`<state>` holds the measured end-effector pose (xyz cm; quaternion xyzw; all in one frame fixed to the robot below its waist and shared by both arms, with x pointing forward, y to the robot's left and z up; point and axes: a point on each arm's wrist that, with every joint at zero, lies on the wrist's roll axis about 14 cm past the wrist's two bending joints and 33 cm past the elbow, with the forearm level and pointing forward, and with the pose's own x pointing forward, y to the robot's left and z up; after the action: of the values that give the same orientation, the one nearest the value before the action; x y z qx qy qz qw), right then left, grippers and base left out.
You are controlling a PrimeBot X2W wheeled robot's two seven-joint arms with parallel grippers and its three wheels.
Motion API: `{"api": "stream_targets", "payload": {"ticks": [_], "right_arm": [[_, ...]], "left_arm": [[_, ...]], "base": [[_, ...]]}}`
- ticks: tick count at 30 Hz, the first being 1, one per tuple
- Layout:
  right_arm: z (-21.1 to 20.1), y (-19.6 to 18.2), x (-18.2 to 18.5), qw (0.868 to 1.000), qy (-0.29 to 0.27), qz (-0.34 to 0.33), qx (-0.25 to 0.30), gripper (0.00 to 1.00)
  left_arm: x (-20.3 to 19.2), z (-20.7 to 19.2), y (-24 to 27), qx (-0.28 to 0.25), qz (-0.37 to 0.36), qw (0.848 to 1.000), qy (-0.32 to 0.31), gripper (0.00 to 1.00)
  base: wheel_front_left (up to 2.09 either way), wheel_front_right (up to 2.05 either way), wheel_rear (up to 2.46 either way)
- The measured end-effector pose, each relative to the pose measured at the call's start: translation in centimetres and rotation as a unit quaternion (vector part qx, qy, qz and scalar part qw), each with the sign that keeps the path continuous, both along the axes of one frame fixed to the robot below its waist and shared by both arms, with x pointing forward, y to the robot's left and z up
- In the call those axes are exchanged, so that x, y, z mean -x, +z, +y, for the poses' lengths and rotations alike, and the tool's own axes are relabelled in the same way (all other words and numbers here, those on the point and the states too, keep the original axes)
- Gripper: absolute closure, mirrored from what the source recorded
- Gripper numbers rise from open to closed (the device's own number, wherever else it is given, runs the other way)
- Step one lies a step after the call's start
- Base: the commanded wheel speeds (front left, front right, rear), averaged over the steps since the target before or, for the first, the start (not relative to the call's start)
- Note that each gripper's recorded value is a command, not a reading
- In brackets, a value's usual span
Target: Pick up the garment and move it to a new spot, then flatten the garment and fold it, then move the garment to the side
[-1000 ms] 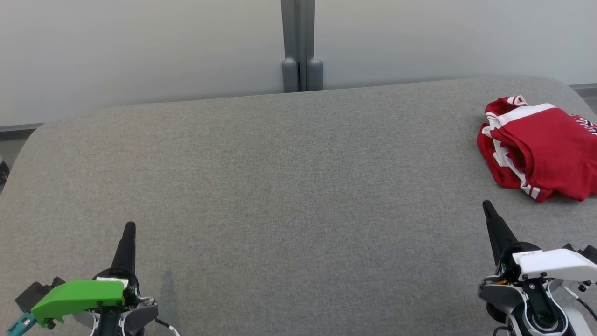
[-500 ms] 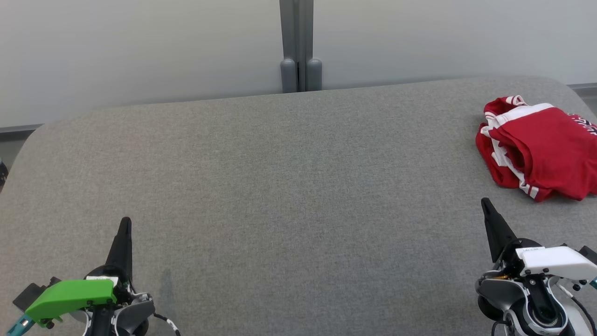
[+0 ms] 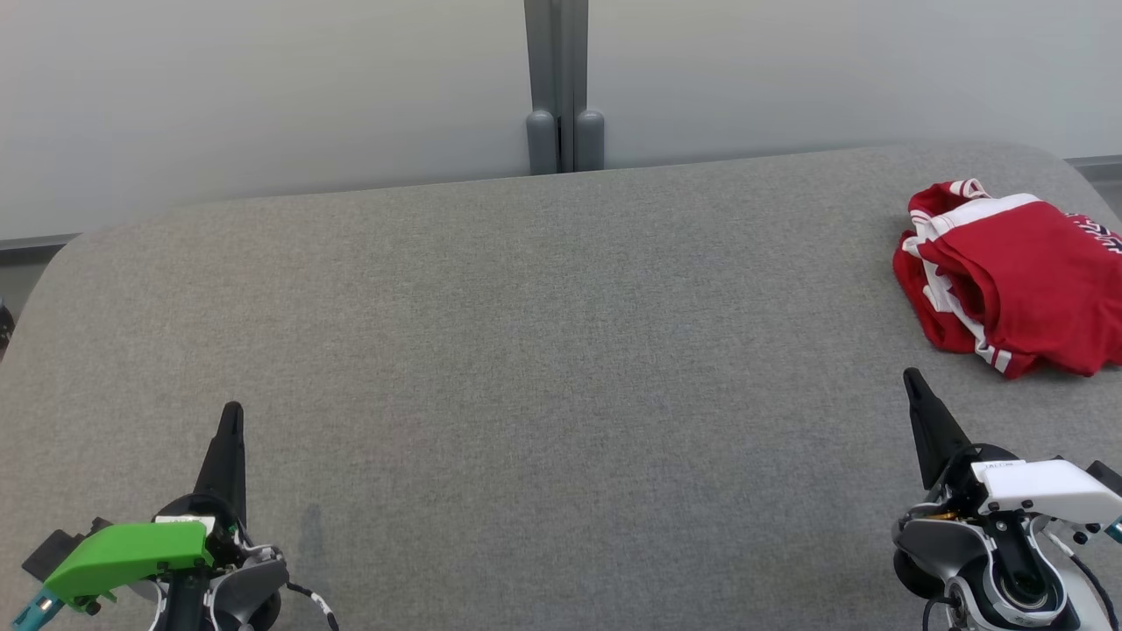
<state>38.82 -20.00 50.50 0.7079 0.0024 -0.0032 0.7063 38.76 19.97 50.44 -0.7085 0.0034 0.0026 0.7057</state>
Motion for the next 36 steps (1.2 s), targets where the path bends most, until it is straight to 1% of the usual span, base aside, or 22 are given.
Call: {"api": "stream_targets", "payload": {"ticks": [36], "right_arm": [[0.01, -0.02, 0.01, 1.000, 0.000, 0.000, -0.002, 1.00]], "left_arm": [[0.01, 0.05, 0.00, 0.001, 0.000, 1.000, 0.001, 1.00]], "base": [[0.00, 0.00, 0.00]]}}
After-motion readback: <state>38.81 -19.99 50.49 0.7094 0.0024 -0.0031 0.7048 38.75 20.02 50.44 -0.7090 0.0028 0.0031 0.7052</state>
